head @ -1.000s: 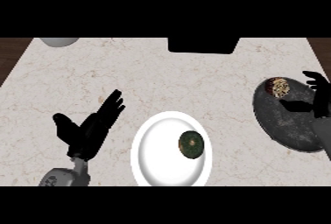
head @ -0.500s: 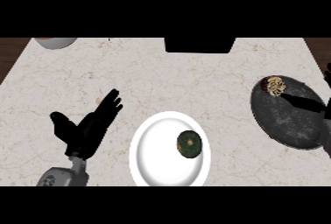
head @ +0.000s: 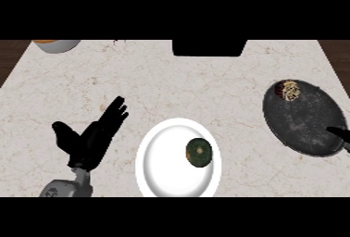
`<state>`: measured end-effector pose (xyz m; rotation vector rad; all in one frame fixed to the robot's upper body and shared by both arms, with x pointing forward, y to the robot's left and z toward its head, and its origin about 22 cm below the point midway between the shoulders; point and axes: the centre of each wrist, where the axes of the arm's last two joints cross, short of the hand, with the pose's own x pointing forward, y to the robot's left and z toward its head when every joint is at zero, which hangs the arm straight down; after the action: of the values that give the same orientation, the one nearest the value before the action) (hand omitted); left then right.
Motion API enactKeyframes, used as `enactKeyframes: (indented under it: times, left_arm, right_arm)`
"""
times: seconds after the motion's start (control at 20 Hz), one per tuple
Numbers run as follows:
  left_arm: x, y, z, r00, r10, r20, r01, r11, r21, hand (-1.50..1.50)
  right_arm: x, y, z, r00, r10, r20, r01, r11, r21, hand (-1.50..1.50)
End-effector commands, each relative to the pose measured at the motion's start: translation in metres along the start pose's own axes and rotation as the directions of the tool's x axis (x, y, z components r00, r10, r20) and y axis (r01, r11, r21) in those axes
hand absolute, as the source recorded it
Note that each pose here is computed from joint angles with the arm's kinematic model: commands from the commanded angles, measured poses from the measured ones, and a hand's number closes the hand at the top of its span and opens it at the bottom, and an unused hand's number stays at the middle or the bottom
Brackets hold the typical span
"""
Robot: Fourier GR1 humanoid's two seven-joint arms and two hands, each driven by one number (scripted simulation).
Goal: Pick the cupcake from the plate and place it in the pan
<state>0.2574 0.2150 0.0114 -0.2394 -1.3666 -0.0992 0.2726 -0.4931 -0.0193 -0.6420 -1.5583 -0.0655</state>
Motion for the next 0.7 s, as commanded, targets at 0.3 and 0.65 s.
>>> enactKeyframes:
  times: [0.3, 0.65]
  left_arm:
    - [0.002, 0.001, 0.012, 1.0, -0.004, -0.018, 0.004, 1.0, 0.008, 0.0]
    - [-0.004, -0.01, 0.012, 1.0, 0.015, -0.011, -0.015, 1.0, -0.008, 0.0]
  right_arm:
    - [-0.019, -0.056, 0.032, 0.995, -0.096, 0.035, 0.091, 0.988, 0.124, -1.5]
    - [-0.031, -0.079, 0.055, 0.994, -0.098, 0.055, 0.088, 0.983, 0.164, -1.5]
